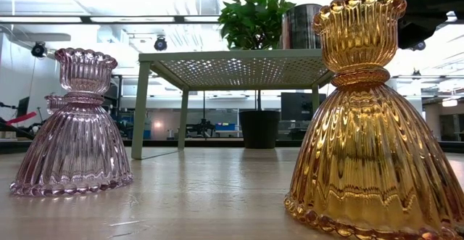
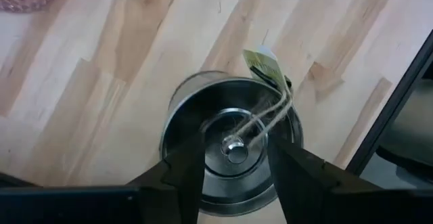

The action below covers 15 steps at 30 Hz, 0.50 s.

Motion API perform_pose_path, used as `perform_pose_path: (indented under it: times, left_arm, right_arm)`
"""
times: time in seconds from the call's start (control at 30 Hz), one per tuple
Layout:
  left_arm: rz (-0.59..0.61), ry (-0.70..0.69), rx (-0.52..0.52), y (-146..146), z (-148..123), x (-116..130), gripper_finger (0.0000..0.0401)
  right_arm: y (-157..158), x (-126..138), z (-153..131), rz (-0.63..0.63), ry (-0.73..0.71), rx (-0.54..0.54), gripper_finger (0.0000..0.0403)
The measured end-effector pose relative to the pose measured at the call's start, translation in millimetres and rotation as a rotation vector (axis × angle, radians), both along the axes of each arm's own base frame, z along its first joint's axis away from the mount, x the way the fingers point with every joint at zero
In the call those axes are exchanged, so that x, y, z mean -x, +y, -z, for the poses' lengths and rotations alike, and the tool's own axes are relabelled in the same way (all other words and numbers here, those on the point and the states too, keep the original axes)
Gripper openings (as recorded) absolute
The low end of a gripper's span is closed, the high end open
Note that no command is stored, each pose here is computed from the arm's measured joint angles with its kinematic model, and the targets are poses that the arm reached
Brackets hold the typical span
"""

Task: Pick & Place candle stick holders
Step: Put the silver candle on the shelf

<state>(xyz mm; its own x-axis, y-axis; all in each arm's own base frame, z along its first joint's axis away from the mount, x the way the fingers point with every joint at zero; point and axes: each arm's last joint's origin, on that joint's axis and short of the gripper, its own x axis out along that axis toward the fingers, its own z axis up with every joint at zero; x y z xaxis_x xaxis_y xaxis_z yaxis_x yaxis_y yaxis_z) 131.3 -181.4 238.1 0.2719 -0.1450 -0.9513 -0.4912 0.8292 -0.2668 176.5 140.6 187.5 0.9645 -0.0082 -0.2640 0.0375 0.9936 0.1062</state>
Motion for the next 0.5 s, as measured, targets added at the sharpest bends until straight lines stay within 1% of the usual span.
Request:
perform_pose_path:
  times: [0.3, 0.4, 0.5]
  left_arm:
    - [0.019, 0.033, -0.038, -6.6, 10.0, -4.2, 0.0154]
    - [0.03, 0.046, -0.059, -8.4, 14.6, -5.6, 0.0143]
    - [0.042, 0.062, -0.072, -9.3, 17.7, -6.0, 0.0122]
  right_arm:
    - [0.0, 0.0, 0.0, 0.0, 0.0, 0.0, 0.0008]
    - [0.0, 0.0, 0.0, 0.0, 0.0, 0.0, 0.0008]
    - [0.0, 0.0, 0.0, 0.0, 0.0, 0.0, 0.0008]
